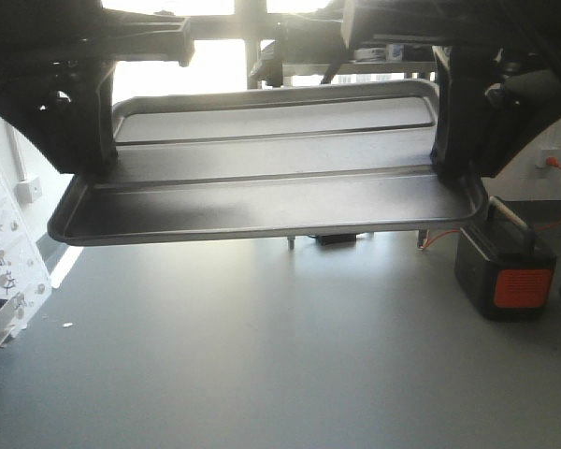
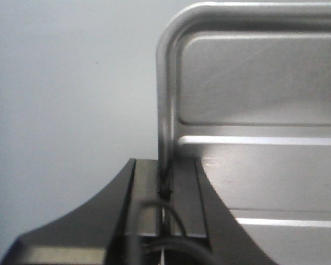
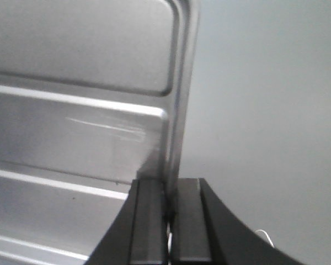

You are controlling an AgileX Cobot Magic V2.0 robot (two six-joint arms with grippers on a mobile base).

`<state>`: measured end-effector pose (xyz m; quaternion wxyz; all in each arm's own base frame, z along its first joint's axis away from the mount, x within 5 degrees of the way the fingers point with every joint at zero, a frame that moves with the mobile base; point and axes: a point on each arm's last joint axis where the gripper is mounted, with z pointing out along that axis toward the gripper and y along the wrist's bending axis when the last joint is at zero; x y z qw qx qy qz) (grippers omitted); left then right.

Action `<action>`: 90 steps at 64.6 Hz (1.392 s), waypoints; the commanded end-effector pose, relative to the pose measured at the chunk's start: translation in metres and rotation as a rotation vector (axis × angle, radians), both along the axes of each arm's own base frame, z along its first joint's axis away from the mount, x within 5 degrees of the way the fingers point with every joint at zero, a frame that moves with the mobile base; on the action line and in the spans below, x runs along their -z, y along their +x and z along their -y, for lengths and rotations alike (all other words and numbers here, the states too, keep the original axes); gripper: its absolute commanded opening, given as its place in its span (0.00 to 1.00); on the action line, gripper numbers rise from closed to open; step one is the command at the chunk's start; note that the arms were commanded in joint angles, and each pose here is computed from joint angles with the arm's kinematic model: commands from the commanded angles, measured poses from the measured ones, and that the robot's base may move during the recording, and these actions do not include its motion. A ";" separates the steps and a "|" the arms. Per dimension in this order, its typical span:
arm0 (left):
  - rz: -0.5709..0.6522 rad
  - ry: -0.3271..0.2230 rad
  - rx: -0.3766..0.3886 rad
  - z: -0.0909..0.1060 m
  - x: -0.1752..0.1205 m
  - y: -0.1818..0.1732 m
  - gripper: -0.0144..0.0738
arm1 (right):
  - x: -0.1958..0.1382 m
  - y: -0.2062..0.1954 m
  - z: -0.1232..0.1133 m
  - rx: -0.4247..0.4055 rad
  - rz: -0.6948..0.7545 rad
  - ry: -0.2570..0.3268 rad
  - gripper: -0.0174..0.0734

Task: Grab silver tray and stack on right shelf
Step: 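Hold the tray level with both grippers while the base drives, then position the held tray above the larger silver tray on the shelf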

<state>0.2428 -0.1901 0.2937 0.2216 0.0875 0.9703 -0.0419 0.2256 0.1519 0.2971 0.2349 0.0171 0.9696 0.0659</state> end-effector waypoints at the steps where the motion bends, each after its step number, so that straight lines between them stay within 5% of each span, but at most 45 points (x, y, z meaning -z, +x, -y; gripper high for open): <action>1: 0.081 -0.075 0.030 0.004 -0.024 -0.004 0.06 | -0.022 0.002 -0.002 -0.036 0.118 0.067 0.26; 90: 0.080 -0.072 0.030 0.004 -0.024 -0.003 0.06 | -0.022 0.002 -0.002 -0.035 0.117 0.066 0.26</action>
